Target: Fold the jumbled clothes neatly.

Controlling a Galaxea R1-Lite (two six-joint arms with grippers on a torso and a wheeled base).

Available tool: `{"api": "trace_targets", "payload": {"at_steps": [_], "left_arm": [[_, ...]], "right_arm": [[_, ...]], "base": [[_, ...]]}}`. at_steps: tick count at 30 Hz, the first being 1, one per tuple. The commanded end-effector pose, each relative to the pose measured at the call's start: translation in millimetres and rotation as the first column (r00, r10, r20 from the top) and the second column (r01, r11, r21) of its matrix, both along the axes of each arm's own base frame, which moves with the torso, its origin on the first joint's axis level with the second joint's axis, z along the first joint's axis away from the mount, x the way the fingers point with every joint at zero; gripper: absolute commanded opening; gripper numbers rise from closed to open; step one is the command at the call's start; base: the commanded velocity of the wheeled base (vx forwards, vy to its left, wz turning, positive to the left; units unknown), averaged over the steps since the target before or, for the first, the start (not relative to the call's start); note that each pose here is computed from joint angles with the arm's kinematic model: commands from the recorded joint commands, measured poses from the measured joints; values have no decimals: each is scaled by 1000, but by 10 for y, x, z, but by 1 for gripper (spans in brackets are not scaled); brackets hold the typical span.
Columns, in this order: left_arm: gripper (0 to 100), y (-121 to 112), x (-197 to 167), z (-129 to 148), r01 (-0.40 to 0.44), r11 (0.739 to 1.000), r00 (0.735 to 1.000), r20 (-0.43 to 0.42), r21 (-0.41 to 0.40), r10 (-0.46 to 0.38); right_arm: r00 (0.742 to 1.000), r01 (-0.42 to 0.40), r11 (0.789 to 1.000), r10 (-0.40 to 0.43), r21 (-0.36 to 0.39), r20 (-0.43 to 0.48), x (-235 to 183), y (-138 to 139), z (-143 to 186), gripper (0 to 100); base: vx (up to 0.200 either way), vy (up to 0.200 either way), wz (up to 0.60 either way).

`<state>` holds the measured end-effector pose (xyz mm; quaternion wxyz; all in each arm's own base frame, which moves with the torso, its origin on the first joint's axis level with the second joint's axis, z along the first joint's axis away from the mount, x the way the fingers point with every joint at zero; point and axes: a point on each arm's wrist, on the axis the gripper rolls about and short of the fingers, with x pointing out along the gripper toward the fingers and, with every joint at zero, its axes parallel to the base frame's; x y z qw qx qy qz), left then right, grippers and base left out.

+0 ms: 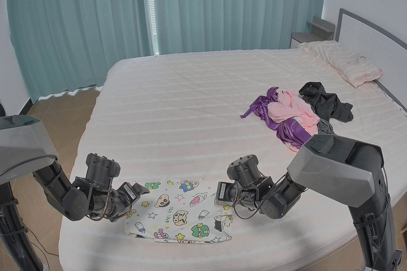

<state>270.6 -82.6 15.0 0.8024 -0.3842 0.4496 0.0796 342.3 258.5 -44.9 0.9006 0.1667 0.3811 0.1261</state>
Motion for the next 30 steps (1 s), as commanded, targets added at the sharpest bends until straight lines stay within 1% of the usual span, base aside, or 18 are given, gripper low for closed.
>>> {"api": "trace_targets", "payload": {"at_steps": [1, 11, 20, 21, 26, 27, 30], "left_arm": [[100, 1, -2, -5, 0, 1000, 1000, -2, 0, 0], [100, -6, 1, -15, 3, 1000, 1000, -6, -1, -3], [100, -9, 14, -39, 3, 1000, 1000, -11, 3, -3], [100, -9, 14, -39, 3, 1000, 1000, -11, 3, -3], [100, 9, 31, -41, -4, 1000, 1000, -9, 4, 4], [100, 18, 47, -52, 3, 1000, 1000, -7, 14, -3], [100, 38, 68, -109, 42, 997, 999, 1, 66, -42]], "right_arm": [[1000, 15, 1000, -15, 7, 9, 52, -36, 21, 0], [998, 35, 999, -37, 34, 55, 282, -11, 59, 0], [998, 43, 999, -44, 27, 35, 365, -53, 31, 0], [999, 44, 999, -45, 20, 28, 364, -62, 24, 100], [999, 53, 999, -53, 7, 8, 281, -158, 130, 100], [999, 32, 999, -32, 2, -25, 151, -238, 193, 100], [996, -30, 999, 31, 13, -85, -43, -310, 225, 100]], "base": [[0, 0, 0], [0, 0, 0], [0, 0, 0], [0, 0, 0], [0, 0, 0], [0, 0, 0], [0, 0, 0]]}}
